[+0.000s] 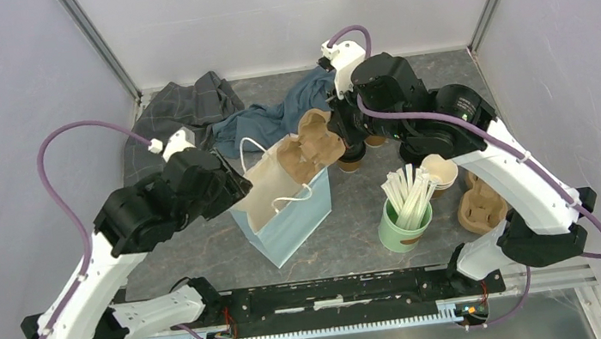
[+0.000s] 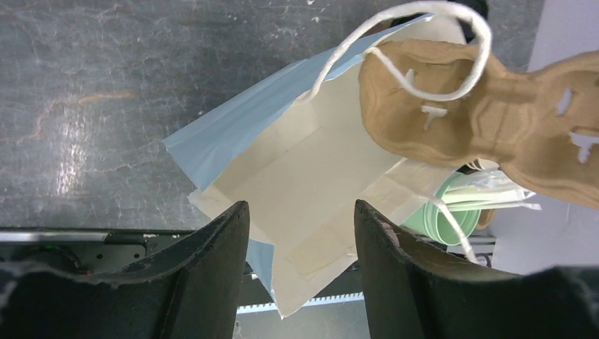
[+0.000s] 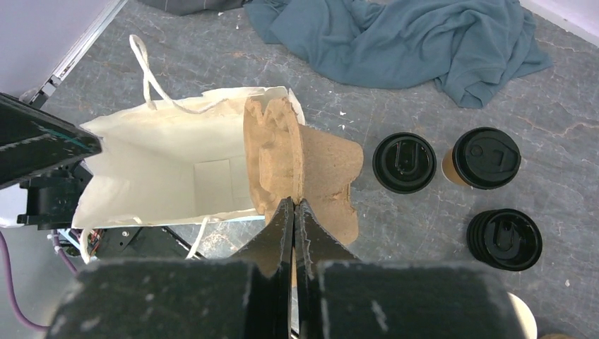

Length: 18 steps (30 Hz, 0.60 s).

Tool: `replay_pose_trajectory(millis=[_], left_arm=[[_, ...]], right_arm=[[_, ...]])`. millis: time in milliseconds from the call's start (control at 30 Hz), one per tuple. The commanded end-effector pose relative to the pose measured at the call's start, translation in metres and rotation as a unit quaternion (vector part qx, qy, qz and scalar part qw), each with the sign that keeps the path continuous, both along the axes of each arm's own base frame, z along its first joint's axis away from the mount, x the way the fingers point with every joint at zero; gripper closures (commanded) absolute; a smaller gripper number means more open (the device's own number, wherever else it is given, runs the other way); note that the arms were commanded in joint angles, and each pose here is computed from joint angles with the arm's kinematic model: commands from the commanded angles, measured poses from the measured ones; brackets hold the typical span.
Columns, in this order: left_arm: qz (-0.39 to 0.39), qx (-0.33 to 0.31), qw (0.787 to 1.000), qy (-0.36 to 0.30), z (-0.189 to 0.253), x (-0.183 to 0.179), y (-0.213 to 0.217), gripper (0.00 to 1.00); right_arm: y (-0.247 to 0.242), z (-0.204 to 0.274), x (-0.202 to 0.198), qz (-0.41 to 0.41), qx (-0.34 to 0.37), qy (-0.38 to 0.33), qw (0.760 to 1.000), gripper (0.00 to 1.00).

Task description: Pack the takeout coffee

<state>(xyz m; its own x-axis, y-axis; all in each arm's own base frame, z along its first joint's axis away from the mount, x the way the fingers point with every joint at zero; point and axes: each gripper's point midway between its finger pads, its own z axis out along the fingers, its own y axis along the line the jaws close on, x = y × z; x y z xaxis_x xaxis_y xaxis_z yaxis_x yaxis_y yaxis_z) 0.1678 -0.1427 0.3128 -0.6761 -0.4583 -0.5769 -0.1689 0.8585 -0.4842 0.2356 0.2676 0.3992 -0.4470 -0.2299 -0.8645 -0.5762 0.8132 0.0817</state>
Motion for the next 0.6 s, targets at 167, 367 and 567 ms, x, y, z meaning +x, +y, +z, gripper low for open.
replay_pose_trajectory(millis=[167,367,567], left_arm=[[0.071,-0.084,0.989,0.1,-0.019,-0.027,-0.003,0.36],[0.061,-0.09,0.988,0.112,-0.018,-0.038,0.001,0.33],[0.083,-0.125,0.981,0.124,-0.018,-0.037,-0.007,0.3]], right_arm=[[-0.003,0.017,-0.003,0.002,0.031,-0.021,0.999,1.0],[0.0,0.015,-0.002,0.007,0.034,-0.022,0.999,1.0],[0.002,0.011,-0.001,0.01,0.031,-0.02,0.999,1.0]])
